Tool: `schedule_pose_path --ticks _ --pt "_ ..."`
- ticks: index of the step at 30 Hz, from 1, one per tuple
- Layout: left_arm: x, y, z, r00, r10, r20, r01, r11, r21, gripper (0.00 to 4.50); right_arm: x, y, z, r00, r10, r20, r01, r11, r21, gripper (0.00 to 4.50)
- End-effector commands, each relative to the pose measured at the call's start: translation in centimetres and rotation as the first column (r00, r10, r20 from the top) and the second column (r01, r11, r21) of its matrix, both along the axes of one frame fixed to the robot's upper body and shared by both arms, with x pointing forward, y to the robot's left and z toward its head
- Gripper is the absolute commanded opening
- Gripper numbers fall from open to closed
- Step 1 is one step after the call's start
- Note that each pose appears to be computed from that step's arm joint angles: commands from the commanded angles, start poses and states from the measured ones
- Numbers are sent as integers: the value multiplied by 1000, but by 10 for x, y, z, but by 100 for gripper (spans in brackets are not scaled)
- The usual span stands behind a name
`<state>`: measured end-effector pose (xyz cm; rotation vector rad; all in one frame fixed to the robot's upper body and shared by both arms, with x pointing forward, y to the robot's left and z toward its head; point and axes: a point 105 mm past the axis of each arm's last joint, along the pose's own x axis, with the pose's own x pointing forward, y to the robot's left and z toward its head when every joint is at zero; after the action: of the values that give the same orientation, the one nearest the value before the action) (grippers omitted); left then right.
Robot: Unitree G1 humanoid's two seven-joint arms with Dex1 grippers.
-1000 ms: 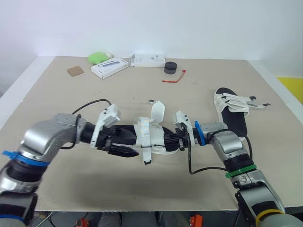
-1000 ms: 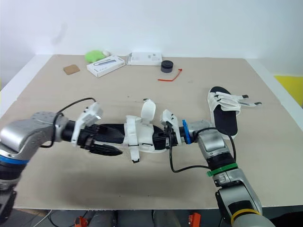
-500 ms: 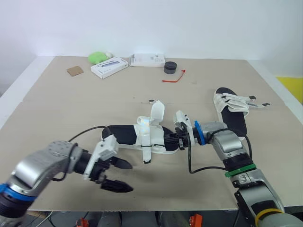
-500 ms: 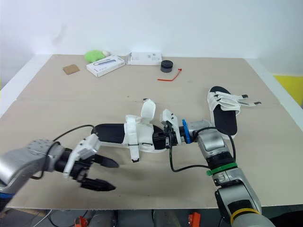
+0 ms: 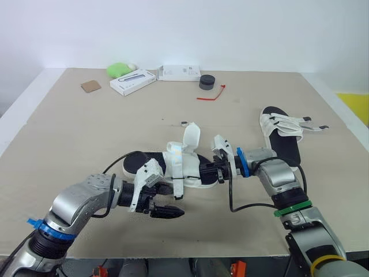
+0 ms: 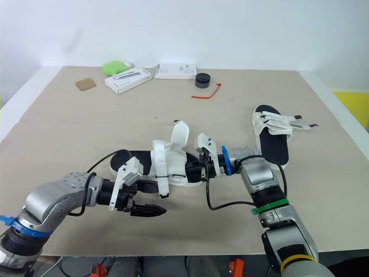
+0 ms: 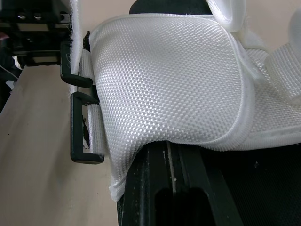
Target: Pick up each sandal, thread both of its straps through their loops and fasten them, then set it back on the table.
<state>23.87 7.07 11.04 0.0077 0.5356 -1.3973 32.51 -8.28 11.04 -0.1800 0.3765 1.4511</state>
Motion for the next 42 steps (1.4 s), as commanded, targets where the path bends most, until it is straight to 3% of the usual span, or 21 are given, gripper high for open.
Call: schedule_pose_path --ticks 1,2,9,10,19,23,32,38,42 --pt "-8 -5 4 997 -47 -59 46 999 -20 354 -1 -3 -17 998 -35 -51 32 998 -45 0" --pt "-9 -6 4 996 -50 -77 49 999 -25 340 -1 -3 -18 998 -35 -51 33 998 -46 0" --pt "-13 -10 4 987 -68 -144 64 997 -37 15 -3 -5 -19 998 -37 -56 34 998 -51 0" --pt "-13 -10 3 987 -66 -148 61 997 -37 3 -4 -5 -19 998 -37 -56 34 998 -51 0" --pt "-11 -8 8 984 -45 -170 34 997 -64 3 -3 -4 -19 998 -37 -55 35 998 -50 0" --pt "-24 3 44 970 -170 -175 137 973 -187 3 -2 -4 -18 998 -36 -53 33 998 -51 0" --pt "-50 13 90 919 -373 -128 324 899 -296 3 -2 -4 -18 998 -35 -51 32 998 -50 0" --pt "-6 5 135 952 -271 -142 165 846 -507 3 -2 -4 -18 998 -38 -50 35 998 -50 0" --pt "33 1 144 961 -138 -242 -26 820 -572 3 -1 -4 -17 998 -39 -49 37 998 -48 0"
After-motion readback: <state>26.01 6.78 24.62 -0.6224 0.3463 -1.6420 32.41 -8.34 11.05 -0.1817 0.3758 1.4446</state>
